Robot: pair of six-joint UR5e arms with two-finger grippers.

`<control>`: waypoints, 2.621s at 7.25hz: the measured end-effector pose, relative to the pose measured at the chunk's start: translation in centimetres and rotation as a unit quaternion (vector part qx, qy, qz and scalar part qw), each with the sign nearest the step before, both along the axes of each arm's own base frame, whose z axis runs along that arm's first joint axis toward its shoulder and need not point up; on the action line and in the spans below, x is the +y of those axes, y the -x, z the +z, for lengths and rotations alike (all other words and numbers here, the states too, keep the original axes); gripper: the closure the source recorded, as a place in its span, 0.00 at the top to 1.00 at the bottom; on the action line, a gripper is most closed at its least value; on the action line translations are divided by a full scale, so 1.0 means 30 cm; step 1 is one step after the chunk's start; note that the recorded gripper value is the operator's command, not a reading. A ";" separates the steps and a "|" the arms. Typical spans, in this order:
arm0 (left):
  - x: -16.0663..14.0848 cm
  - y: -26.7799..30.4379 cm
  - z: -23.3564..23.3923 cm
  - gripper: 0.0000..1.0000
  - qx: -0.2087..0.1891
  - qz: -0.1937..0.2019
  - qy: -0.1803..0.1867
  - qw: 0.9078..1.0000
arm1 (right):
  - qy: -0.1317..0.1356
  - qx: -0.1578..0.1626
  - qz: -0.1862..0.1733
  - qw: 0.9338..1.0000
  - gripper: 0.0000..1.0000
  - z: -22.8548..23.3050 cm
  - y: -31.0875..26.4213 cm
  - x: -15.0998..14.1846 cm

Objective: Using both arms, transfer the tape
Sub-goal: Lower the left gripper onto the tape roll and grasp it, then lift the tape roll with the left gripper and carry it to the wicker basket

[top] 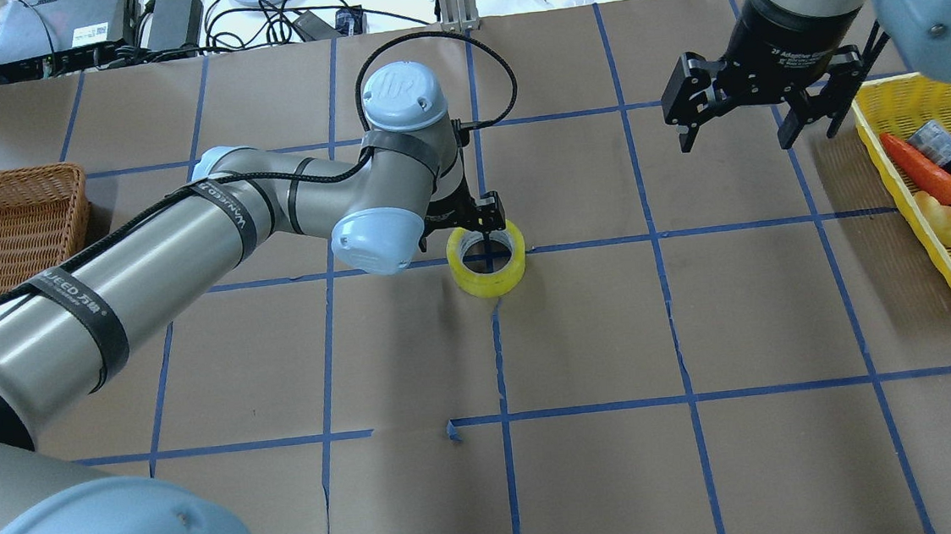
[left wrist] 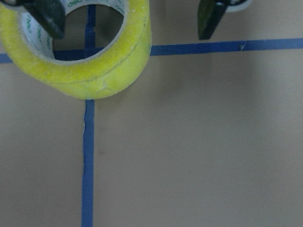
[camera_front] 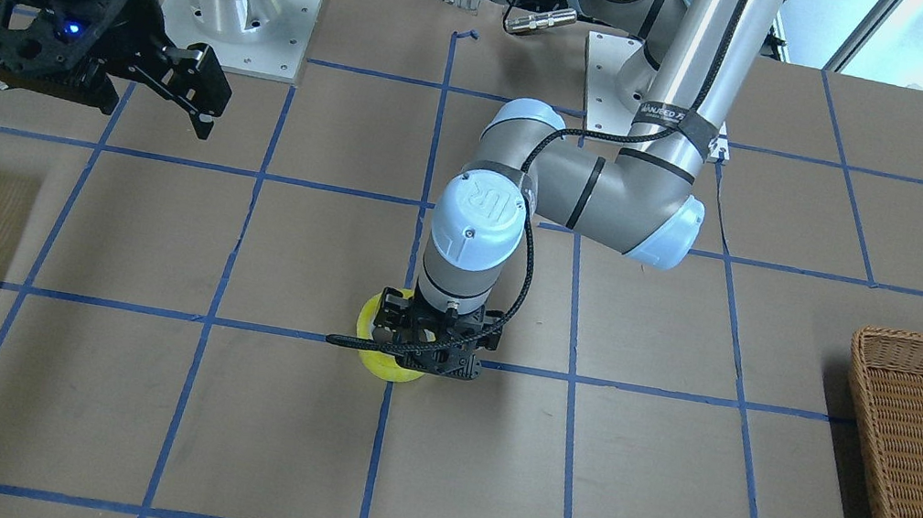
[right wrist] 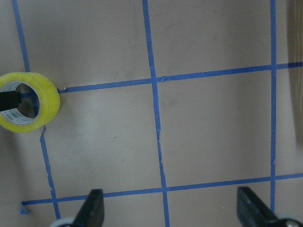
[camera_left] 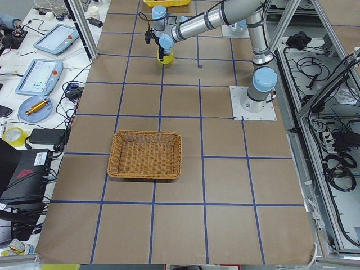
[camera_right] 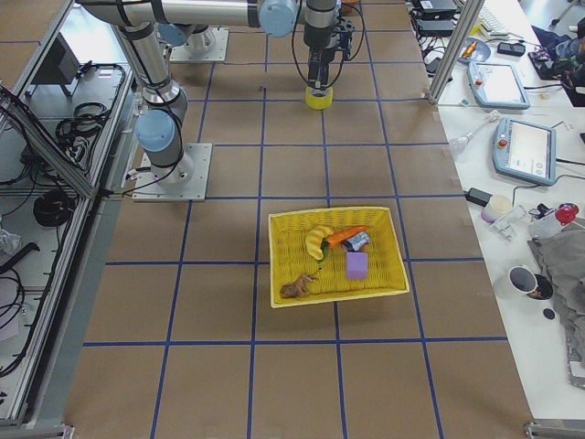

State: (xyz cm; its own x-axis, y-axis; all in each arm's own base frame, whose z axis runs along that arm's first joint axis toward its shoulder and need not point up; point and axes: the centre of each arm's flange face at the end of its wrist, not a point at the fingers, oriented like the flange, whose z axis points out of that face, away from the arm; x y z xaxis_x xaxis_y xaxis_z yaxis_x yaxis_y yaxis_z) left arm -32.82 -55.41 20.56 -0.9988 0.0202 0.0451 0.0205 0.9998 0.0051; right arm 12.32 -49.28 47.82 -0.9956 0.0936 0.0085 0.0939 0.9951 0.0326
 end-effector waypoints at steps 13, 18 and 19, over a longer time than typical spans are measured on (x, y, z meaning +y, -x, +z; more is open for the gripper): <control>-0.362 -1.255 0.545 0.00 -0.047 -0.066 0.030 0.996 | -0.034 0.023 0.002 0.999 1.00 -0.032 -0.007 0.025; -0.212 -2.201 0.395 0.00 -0.064 -0.158 0.035 0.985 | -0.031 0.022 -0.001 0.999 1.00 -0.036 0.001 0.014; -0.197 -2.286 0.317 0.00 -0.055 -0.170 0.040 0.983 | -0.031 0.021 -0.002 0.999 1.00 -0.037 0.004 0.013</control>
